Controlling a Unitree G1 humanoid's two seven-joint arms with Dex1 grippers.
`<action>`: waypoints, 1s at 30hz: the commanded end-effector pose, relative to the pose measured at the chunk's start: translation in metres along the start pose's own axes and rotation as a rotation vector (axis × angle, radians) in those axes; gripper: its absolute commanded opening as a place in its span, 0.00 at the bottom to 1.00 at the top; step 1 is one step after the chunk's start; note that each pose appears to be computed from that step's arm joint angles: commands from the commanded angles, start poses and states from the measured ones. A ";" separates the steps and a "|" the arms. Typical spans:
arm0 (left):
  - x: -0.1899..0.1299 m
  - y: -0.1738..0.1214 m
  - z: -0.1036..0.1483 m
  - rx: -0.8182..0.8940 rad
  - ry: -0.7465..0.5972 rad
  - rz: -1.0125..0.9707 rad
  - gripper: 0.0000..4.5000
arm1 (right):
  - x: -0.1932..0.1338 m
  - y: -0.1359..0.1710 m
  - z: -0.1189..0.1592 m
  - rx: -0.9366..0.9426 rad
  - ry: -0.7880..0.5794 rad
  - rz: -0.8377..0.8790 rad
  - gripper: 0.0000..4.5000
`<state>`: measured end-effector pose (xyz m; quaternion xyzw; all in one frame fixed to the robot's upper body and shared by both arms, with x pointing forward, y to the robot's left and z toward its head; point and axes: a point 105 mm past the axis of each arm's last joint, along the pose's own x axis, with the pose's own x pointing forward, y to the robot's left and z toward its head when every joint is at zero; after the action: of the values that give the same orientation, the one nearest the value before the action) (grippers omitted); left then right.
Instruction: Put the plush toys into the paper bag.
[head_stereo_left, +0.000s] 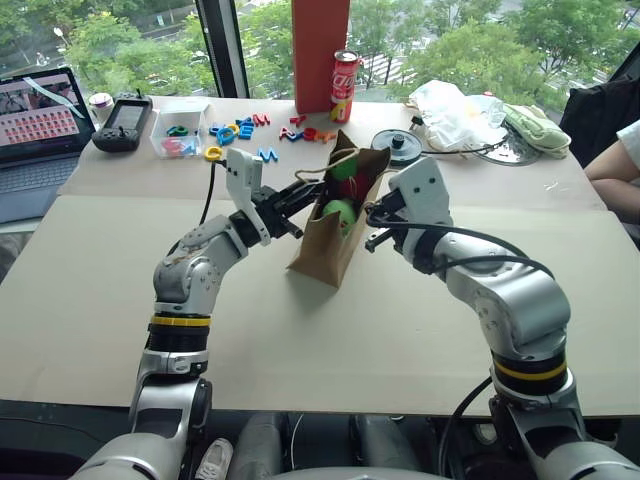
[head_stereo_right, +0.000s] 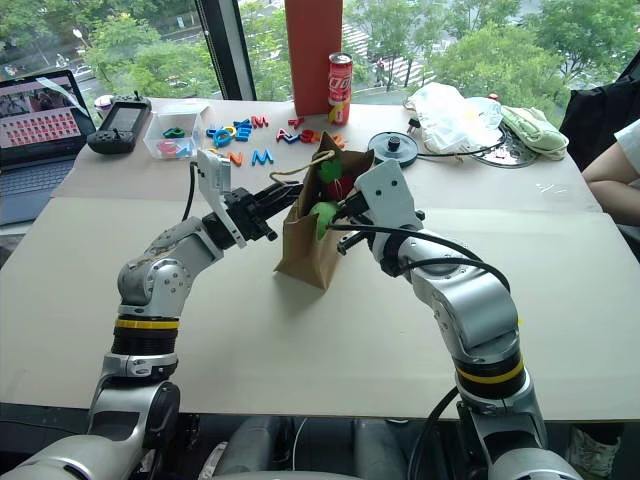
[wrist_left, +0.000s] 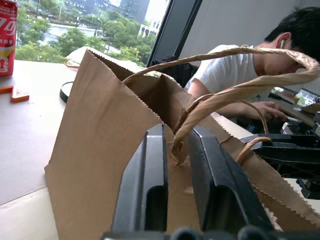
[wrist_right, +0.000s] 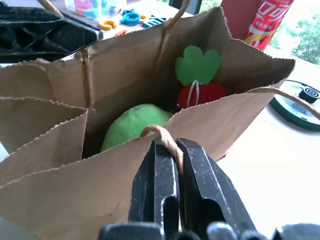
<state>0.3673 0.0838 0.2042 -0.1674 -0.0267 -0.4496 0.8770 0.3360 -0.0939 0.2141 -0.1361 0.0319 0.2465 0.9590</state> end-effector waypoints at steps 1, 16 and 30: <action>-0.002 -0.016 0.027 0.025 -0.053 -0.077 0.58 | -0.012 -0.006 0.030 0.007 -0.119 -0.001 0.44; -0.055 0.003 0.009 -0.019 0.030 -0.005 1.00 | -0.072 -0.002 0.036 0.033 -0.176 0.330 0.99; -0.059 0.004 -0.021 0.007 0.111 -0.023 1.00 | -0.057 0.018 -0.004 0.045 0.007 0.462 0.36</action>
<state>0.3349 0.1226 0.1672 -0.1525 0.0306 -0.4653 0.8714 0.2703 -0.1066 0.2186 -0.0894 0.0669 0.4724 0.8743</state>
